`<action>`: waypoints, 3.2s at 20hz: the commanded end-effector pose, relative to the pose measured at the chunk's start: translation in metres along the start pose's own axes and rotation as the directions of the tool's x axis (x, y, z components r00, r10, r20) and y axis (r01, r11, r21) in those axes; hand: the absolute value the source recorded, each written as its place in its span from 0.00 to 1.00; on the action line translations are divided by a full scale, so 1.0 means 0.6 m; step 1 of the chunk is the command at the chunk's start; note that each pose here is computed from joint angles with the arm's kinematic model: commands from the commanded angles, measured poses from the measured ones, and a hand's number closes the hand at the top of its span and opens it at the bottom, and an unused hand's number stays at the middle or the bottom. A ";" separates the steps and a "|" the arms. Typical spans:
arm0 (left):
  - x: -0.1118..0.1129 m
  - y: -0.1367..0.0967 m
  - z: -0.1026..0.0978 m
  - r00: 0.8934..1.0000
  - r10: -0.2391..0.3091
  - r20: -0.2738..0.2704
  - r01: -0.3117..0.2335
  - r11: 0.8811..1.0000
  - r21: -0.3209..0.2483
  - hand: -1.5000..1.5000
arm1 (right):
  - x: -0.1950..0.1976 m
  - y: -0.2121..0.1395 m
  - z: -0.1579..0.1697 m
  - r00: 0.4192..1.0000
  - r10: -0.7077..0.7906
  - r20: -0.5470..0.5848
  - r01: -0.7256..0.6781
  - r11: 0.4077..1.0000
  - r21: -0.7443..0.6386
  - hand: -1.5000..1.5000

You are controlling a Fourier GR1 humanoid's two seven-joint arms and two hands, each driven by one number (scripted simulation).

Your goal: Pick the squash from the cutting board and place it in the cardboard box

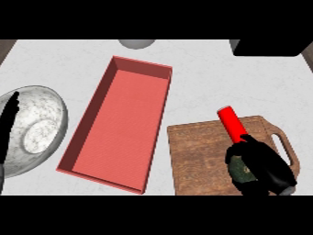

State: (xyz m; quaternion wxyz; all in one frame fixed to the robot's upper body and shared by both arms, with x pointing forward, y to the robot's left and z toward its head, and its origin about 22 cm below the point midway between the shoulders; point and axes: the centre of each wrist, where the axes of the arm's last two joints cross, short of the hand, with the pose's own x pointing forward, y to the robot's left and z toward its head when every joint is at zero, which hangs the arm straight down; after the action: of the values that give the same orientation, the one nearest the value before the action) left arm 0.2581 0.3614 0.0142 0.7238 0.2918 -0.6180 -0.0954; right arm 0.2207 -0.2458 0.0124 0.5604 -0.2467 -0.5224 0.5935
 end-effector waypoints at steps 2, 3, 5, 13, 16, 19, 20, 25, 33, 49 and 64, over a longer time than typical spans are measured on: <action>0.014 0.012 -0.002 1.000 -0.004 -0.005 0.004 1.000 -0.010 0.50 | -0.020 0.025 -0.009 0.997 0.072 0.001 -0.072 0.994 -0.080 1.00; -0.020 -0.002 -0.025 1.000 0.020 -0.002 -0.020 1.000 0.008 0.50 | 0.005 0.006 -0.027 0.998 0.058 -0.013 -0.059 0.990 -0.129 1.00; 0.001 -0.015 -0.003 1.000 -0.007 -0.002 0.007 1.000 0.027 0.50 | -0.008 0.002 -0.019 0.995 0.098 -0.018 -0.100 0.981 -0.169 1.00; 0.017 0.006 -0.026 0.999 -0.013 0.040 0.014 0.999 -0.032 0.50 | -0.038 -0.190 -0.169 0.944 0.177 0.277 -0.118 0.969 -0.215 1.00; 0.032 -0.056 -0.017 1.000 0.007 0.021 -0.007 1.000 -0.018 0.50 | -0.050 -0.214 -0.193 0.933 0.231 0.277 -0.147 0.945 -0.293 1.00; 0.017 0.024 -0.022 1.000 -0.009 0.010 0.009 1.000 0.001 0.50 | -0.056 -0.280 -0.171 0.920 0.204 0.335 -0.055 0.912 -0.406 1.00; 0.028 -0.002 -0.028 1.000 -0.002 0.005 0.002 1.000 -0.013 0.50 | -0.042 -0.268 -0.177 0.901 0.215 0.377 -0.035 0.902 -0.430 1.00; -0.012 0.013 -0.012 1.000 -0.005 0.003 0.005 1.000 0.010 0.50 | 0.027 -0.302 -0.172 0.815 0.232 0.531 0.061 0.877 -0.477 1.00; 0.031 0.003 -0.015 1.000 -0.008 0.004 0.008 1.000 0.005 0.50 | 0.168 -0.330 -0.211 0.752 0.073 0.655 0.183 0.932 -0.314 1.00; 0.017 -0.019 0.000 0.999 -0.015 0.042 0.017 0.999 -0.039 0.50 | 0.384 -0.320 -0.289 0.781 -0.191 0.595 0.345 0.925 -0.156 1.00; 0.051 -0.045 -0.033 0.995 -0.013 0.094 0.020 0.998 -0.067 0.50 | 0.376 -0.238 -0.346 0.874 -0.308 0.377 0.369 0.924 -0.100 0.00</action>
State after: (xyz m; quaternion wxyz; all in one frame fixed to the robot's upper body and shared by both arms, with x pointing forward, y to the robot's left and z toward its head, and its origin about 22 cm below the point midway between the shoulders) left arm 0.2856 0.3321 0.0208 0.7087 0.2669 -0.6406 -0.1272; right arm 0.4007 0.0120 0.1473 0.4884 -0.0909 -0.7224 0.4809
